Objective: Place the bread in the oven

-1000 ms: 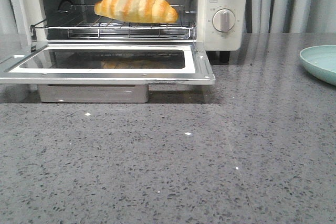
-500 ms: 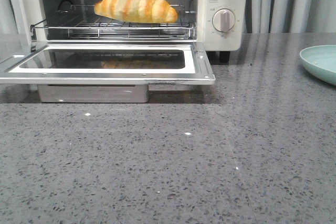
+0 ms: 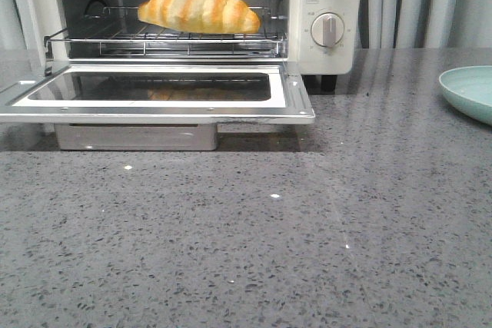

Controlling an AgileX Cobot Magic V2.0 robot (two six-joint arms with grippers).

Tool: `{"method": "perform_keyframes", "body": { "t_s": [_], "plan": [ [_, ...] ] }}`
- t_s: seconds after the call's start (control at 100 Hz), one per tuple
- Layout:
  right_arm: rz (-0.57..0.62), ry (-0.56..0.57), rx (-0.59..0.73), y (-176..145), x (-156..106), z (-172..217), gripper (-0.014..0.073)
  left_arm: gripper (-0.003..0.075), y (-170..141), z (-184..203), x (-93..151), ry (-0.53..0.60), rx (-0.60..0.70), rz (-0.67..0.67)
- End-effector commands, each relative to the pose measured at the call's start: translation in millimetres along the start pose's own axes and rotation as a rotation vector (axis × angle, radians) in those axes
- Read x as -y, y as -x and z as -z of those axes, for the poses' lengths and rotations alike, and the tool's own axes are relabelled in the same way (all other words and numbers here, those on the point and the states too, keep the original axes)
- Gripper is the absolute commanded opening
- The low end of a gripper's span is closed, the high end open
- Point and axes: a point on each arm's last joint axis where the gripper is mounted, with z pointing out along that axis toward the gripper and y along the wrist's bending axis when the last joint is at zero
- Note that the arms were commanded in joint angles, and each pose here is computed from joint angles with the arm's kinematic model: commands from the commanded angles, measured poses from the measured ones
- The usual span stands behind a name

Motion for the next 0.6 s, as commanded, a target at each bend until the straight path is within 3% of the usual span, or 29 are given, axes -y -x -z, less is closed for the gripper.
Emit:
{"method": "perform_keyframes", "body": {
  "t_s": [0.0,0.23,0.4,0.59],
  "plan": [
    [0.000,-0.004,0.104,7.6,-4.4,-6.7,-0.0067,-0.0021,15.0,0.0,1.4,-0.007,0.091,0.014],
    [-0.064,-0.027,0.070,-15.9,-14.7,-28.0,-0.0067,-0.0021,15.0,0.0,1.4,-0.007,0.091,0.014],
    [-0.115,-0.103,0.157,-29.8,-13.3,-44.6,-0.0067,-0.0021,15.0,0.0,1.4,-0.007,0.091,0.014],
    [-0.255,-0.226,0.247,-55.3,-6.7,-53.2,-0.0067,-0.0021,15.0,0.0,1.4,-0.007,0.091,0.014]
  ]
}}
